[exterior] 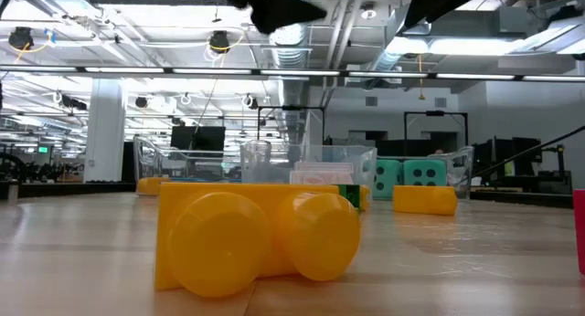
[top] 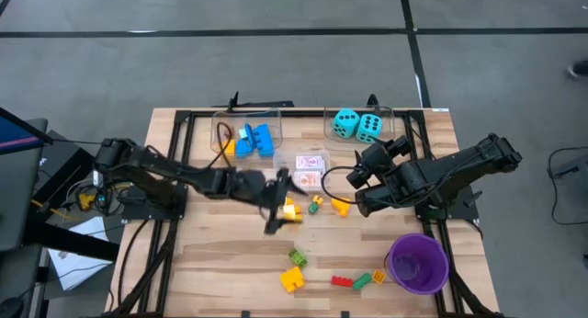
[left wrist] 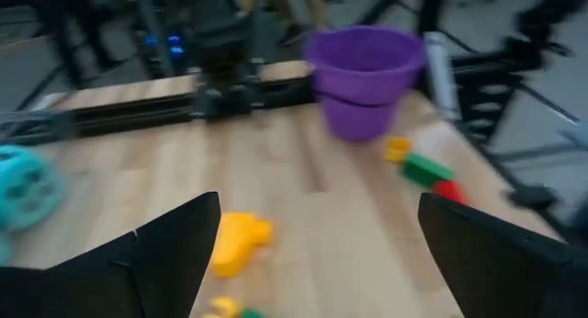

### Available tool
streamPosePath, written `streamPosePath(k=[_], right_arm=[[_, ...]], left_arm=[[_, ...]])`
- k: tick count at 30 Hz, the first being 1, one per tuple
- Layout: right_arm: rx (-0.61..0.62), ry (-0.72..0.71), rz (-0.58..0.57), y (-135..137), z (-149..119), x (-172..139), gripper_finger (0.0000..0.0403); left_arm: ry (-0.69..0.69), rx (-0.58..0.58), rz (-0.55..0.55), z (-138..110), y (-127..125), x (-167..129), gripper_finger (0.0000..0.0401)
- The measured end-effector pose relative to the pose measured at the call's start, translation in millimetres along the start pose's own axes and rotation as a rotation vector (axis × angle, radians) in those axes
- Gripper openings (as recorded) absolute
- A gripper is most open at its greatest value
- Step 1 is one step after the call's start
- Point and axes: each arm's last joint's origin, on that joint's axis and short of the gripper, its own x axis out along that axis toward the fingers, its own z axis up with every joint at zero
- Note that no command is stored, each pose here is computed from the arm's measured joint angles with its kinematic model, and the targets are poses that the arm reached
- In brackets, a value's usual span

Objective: Pick & Place Toys
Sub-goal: Put the light green game piece into the top left transparent bin

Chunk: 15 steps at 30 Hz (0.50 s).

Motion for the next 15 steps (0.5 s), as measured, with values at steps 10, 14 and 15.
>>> streamPosePath(k=[10,14,15], right_arm=[[0.003,0.001,0.001,0,0,0,0.0272],[0.003,0.001,0.001,0,0,0,0.0272],[0.003,0.001,0.001,0,0,0,0.0272]], left_arm=[[-0.009,0.033,-0.116,-9,-67,-3,0.0344],[-0.012,-0.006,-0.131,-22,-84,4,0.0332],[-0.014,-0.008,-0.137,-25,-88,8,0.0329]])
